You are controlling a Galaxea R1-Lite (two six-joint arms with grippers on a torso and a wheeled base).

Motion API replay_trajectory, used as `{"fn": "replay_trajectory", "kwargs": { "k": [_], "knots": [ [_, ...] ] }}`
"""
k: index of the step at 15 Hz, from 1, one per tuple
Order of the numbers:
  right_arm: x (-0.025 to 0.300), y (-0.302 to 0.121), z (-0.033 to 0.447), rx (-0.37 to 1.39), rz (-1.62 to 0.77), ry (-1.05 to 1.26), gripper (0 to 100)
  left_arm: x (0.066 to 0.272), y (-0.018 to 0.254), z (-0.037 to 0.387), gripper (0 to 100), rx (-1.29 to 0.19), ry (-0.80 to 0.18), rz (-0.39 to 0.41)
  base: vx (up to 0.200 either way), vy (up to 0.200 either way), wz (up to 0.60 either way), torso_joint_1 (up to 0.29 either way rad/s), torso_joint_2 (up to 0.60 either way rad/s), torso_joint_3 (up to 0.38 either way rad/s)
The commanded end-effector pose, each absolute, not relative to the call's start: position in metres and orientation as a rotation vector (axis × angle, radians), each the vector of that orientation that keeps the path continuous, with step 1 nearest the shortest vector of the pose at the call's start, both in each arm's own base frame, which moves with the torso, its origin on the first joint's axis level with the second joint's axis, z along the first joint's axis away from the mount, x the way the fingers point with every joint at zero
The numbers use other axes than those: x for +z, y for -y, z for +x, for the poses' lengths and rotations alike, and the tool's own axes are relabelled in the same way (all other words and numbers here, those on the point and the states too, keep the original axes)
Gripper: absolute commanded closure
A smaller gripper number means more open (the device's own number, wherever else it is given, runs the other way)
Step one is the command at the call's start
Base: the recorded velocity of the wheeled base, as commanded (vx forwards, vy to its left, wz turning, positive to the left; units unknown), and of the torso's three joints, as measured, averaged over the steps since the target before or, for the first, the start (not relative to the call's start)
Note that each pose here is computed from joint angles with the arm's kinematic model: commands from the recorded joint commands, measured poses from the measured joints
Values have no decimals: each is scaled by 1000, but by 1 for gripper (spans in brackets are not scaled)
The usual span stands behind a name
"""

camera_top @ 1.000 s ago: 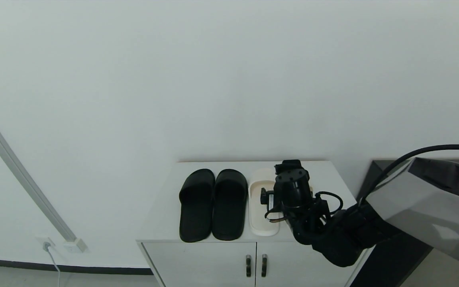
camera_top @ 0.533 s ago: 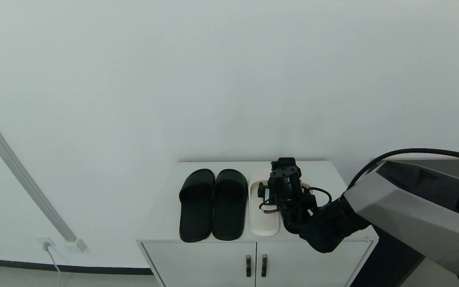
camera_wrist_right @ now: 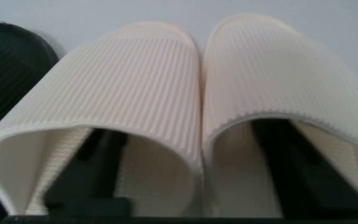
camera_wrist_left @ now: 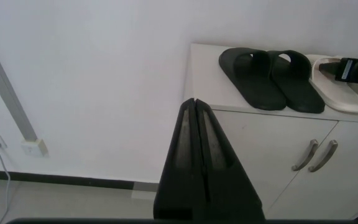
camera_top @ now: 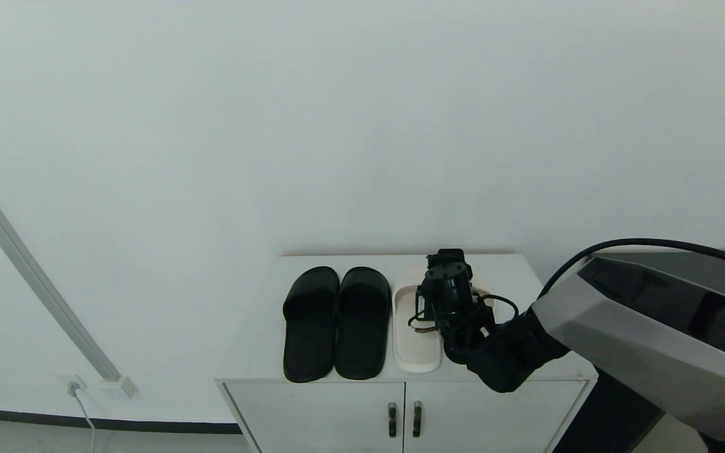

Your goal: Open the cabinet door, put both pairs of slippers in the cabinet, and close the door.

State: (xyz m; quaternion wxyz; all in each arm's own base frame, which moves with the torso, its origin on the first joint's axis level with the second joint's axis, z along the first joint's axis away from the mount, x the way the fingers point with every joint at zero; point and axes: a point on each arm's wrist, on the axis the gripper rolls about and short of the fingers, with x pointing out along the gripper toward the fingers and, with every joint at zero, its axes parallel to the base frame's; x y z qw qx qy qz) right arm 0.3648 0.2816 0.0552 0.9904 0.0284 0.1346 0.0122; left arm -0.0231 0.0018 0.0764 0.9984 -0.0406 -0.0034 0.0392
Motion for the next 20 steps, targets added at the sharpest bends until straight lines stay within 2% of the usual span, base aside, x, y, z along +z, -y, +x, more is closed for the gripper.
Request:
{"fn": "replay_trajectory", "kwargs": {
  "k": [1, 6, 12, 17, 20],
  "knots": [
    [55, -281, 368, 20, 60, -265, 100, 76, -2, -23, 100, 78, 6, -81, 0, 0, 0, 0, 0, 0],
    [66, -279, 366, 20, 42, -247, 100, 76, -2, -23, 100, 78, 8, -81, 0, 0, 0, 0, 0, 0],
    [125, -253, 328, 64, -25, -179, 100, 76, -2, -23, 100, 78, 6, -80, 0, 0, 0, 0, 0, 0],
    [146, -239, 262, 399, -84, -167, 100, 76, -2, -23, 100, 78, 6, -83, 0, 0, 0, 0, 0, 0],
    [157, -214, 225, 617, -73, -189, 100, 76, -2, -23, 100, 77, 6, -83, 0, 0, 0, 0, 0, 0]
  ]
}}
